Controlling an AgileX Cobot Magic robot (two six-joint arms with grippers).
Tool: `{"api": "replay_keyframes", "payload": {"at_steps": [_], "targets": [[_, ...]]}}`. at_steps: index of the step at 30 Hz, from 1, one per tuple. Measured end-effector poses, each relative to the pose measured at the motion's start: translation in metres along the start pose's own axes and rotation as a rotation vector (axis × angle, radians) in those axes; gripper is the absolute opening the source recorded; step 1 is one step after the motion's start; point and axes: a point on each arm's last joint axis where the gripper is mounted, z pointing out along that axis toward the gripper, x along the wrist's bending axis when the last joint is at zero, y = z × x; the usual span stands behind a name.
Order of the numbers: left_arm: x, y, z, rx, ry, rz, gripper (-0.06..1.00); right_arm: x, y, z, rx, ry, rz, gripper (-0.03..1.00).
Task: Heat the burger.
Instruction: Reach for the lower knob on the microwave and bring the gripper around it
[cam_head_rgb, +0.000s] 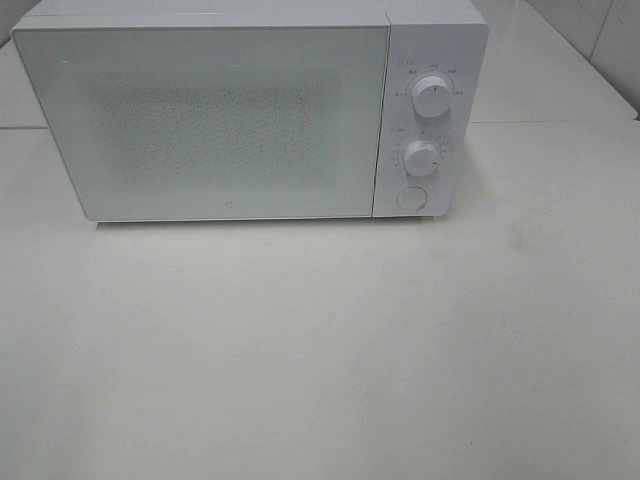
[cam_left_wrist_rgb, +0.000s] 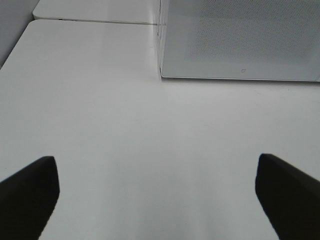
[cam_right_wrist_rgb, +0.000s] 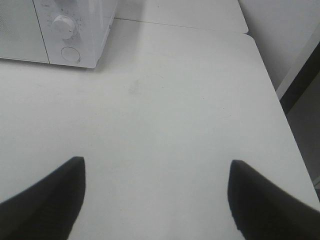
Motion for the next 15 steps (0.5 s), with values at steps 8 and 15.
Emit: {"api": "replay_keyframes", "payload": {"at_steps": [8,15], "targets": [[0.0,0.0,0.0,0.0,0.0,0.0,0.99,0.002,0.03,0.008,-0.116,0.011,0.001,0.76],[0.0,0.0,0.0,0.0,0.0,0.0,0.99,0.004,0.044,0.026,-0.16,0.018,-0.005,0.76]]}}
